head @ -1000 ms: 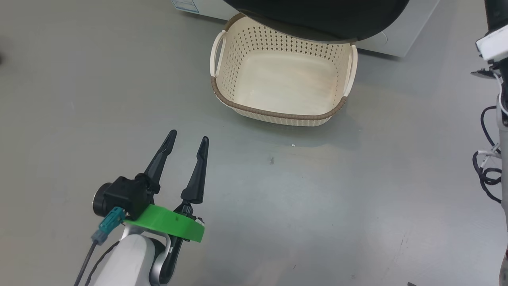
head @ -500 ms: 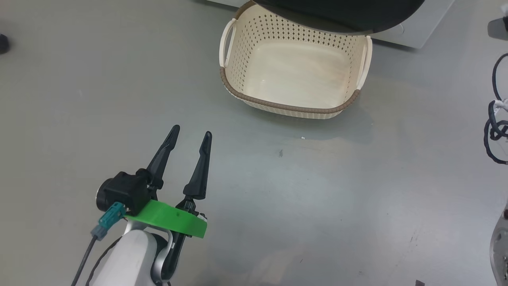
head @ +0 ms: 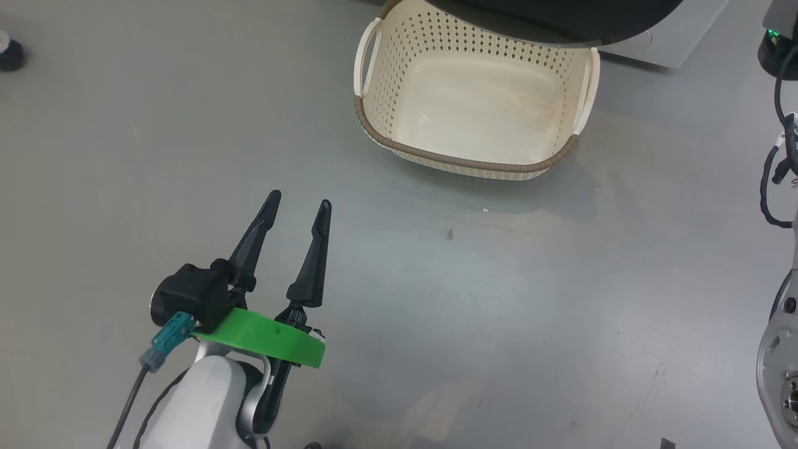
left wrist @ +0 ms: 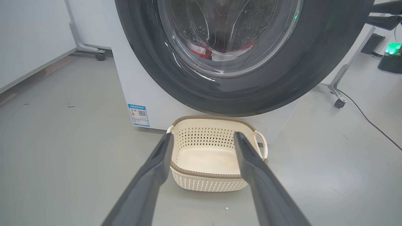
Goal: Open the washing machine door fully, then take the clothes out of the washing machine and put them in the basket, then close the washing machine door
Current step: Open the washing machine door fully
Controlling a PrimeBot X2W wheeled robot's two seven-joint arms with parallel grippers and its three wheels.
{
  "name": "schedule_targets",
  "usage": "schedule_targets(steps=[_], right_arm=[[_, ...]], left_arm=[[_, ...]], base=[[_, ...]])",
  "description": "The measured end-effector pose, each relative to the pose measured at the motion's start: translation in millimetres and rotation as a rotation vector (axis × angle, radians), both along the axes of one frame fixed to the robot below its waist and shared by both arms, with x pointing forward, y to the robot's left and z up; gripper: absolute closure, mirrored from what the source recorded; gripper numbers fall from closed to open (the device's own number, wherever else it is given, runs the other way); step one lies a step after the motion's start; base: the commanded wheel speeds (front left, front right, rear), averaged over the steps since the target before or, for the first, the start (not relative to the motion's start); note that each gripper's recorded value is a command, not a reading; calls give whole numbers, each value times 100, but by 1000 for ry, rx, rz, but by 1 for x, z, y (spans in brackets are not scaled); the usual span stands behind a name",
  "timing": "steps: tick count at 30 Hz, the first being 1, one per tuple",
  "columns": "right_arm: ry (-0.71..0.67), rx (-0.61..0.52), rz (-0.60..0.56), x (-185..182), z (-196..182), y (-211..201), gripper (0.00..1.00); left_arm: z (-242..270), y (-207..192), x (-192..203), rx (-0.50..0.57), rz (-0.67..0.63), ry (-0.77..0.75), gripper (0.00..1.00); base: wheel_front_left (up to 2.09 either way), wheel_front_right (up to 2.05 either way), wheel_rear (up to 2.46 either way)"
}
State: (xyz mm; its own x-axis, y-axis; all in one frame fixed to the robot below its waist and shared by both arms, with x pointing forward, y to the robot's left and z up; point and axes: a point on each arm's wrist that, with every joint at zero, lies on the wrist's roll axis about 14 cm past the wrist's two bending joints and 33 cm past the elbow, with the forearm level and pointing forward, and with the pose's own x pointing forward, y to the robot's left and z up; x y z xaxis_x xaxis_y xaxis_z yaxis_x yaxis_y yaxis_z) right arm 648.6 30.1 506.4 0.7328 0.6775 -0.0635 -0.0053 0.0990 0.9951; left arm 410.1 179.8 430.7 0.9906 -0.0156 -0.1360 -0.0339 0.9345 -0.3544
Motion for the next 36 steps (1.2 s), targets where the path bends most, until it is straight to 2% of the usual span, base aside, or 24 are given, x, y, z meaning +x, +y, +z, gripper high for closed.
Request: schedule_targets(steps=[36], right_arm=[[150, 92, 206, -18, -17, 29, 100]], left_arm=[[-2, -7, -2, -16, -16, 9, 0]], base=[[0, 0, 0]])
